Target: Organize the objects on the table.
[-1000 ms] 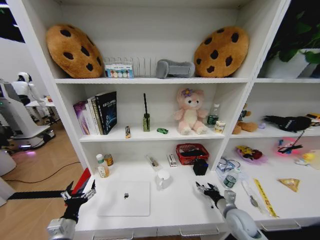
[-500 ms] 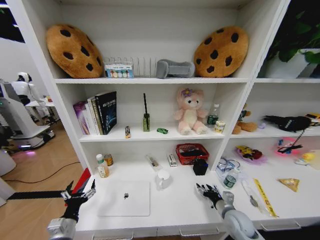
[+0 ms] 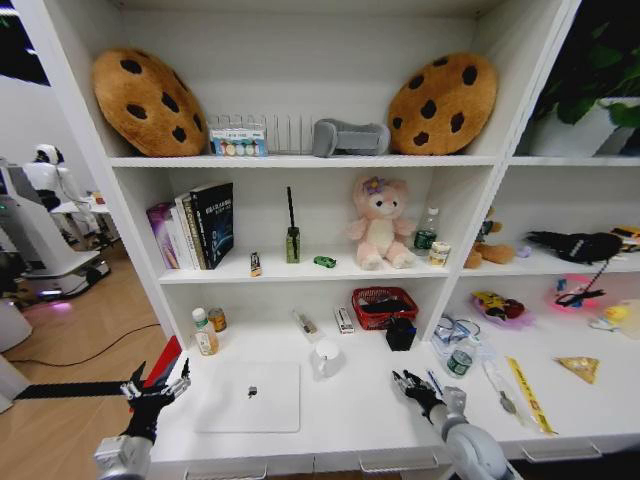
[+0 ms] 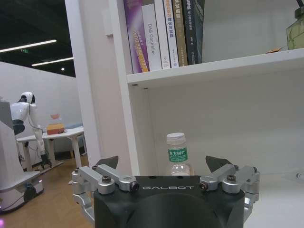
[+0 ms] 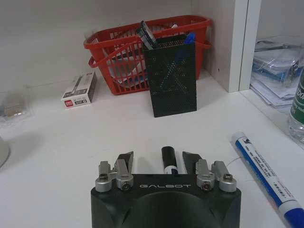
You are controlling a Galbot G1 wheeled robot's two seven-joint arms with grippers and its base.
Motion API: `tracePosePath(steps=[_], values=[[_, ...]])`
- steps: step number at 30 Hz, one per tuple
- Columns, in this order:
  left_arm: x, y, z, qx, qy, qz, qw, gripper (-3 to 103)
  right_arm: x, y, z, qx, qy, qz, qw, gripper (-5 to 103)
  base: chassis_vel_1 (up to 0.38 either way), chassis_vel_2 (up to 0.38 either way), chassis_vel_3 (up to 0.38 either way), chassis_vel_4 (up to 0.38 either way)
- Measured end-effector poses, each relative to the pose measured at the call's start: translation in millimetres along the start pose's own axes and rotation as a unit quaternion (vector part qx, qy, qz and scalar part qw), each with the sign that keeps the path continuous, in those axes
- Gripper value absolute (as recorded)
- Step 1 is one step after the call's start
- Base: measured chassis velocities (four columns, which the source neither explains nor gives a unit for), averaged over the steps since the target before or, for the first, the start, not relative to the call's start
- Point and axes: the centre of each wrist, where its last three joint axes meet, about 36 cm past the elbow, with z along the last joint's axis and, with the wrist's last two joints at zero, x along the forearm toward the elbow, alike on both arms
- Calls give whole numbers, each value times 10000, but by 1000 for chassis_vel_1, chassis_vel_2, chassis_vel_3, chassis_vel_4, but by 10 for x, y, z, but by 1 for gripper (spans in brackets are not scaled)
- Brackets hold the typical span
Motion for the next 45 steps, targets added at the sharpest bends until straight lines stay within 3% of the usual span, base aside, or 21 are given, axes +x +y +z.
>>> tracePosePath(steps=[3, 6, 8, 10, 12, 14, 17, 22, 28, 30, 35, 45], values=[[-1, 0, 1, -1, -5, 3, 10000, 100, -29, -26, -26, -18, -1, 8, 10000, 60, 0, 0, 0, 0], [-4, 2, -1, -2, -11, 2, 10000, 100, -40, -20, -44, -20, 49, -9, 10000, 44, 0, 0, 0, 0], [-5, 3, -2, -2, -14, 0, 10000, 100, -42, -16, -44, -4, 62, -15, 10000, 44, 0, 0, 0, 0], [-10, 4, -5, -1, -23, -4, 10000, 100, -45, -11, -41, 43, 89, -14, 9999, 28, 0, 0, 0, 0], [-13, 5, -4, -1, -25, -7, 10000, 100, -45, -9, -40, 50, 95, -8, 9999, 28, 0, 0, 0, 0], [-14, 4, 5, 4, -19, -18, 10000, 100, -45, -6, -37, 71, 99, 14, 9999, 18, 0, 0, 0, 0], [-13, 1, 12, 7, -13, -21, 10000, 100, -41, -9, -34, 118, 90, 38, 9999, 12, 0, 0, 0, 0], [-24, 7, 10, -20, -20, -2, 10000, 100, -40, -47, -32, 263, 28, 109, 9996, 12, 0, 0, 0, 0], [-38, 20, 1, -49, -37, -59, 10000, 100, -9, -94, -134, 605, -690, -68, 9958, 12, 0, 0, 0, 0], [-38, 33, -3, -73, -36, -66, 9999, 100, 57, -116, -263, 804, -1195, -306, 9891, 12, 0, 0, 0, 0], [-41, 17, -3, -56, -44, -77, 9999, 100, 67, -207, -405, 1256, -1843, -405, 9740, 12, 0, 0, 0, 0], [-10, 1, 23, -102, -29, -53, 9999, 100, -180, -351, -682, 1179, -2207, -363, 9675, 12, 0, 0, 0, 0]])
